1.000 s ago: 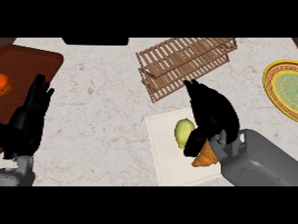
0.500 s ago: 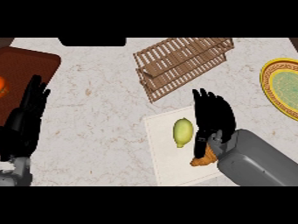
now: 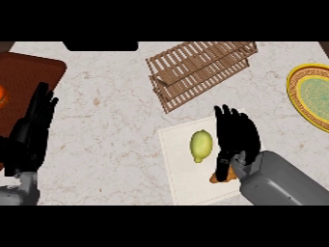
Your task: Pick the croissant from the placemat and place it in the tiered shelf
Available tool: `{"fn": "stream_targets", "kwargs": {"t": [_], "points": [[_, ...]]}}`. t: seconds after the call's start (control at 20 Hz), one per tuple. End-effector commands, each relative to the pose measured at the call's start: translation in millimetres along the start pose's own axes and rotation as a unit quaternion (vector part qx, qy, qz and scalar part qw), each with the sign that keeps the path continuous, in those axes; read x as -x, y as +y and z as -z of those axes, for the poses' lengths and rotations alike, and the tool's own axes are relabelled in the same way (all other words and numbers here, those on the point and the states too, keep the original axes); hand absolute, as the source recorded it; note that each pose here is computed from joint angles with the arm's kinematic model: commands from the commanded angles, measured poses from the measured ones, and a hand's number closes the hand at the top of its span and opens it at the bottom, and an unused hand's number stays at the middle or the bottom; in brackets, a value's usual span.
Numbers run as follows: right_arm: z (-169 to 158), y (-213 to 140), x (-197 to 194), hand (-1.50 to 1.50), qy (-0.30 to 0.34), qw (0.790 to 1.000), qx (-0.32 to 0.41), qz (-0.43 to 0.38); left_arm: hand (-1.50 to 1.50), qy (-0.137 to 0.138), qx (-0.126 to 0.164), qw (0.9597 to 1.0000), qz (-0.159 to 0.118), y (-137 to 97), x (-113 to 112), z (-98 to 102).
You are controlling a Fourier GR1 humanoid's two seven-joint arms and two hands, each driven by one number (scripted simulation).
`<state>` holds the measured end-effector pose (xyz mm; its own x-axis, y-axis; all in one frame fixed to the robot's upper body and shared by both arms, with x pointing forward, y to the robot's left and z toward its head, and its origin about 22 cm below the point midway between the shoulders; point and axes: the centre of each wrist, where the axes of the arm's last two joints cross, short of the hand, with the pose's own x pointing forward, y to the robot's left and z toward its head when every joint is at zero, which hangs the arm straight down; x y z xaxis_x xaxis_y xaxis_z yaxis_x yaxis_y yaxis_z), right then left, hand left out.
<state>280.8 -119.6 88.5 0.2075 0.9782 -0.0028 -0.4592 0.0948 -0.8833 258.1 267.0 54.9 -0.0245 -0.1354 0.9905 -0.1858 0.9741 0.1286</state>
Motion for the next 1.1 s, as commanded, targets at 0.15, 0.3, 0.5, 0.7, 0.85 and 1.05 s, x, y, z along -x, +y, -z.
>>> {"fn": "stream_targets", "kwargs": {"t": [0.15,0.3,0.5,0.7,0.85,1.05], "points": [[4,14,7,-1.5,0.096,0.995,-0.016,-0.022,0.0,0.002,0.004,1.0,-0.001,-3,4,-2],[12,21,-5,-1.5,0.091,0.996,-0.006,-0.017,0.0,-0.001,0.001,1.0,0.007,2,12,1],[14,26,22,-1.5,0.089,0.996,-0.008,-0.017,0.0,0.006,-0.001,1.0,-0.005,15,5,3],[16,54,17,-1.5,0.076,0.997,-0.004,-0.006,0.0,-0.004,0.005,1.0,0.001,-3,-9,9],[9,50,21,-1.5,0.084,0.996,-0.008,-0.01,0.0,-0.001,-0.004,1.0,-0.006,14,8,3],[23,56,28,-1.5,0.097,0.995,-0.036,-0.012,0.0,-0.004,-0.003,1.0,-0.006,12,-2,2]]}}
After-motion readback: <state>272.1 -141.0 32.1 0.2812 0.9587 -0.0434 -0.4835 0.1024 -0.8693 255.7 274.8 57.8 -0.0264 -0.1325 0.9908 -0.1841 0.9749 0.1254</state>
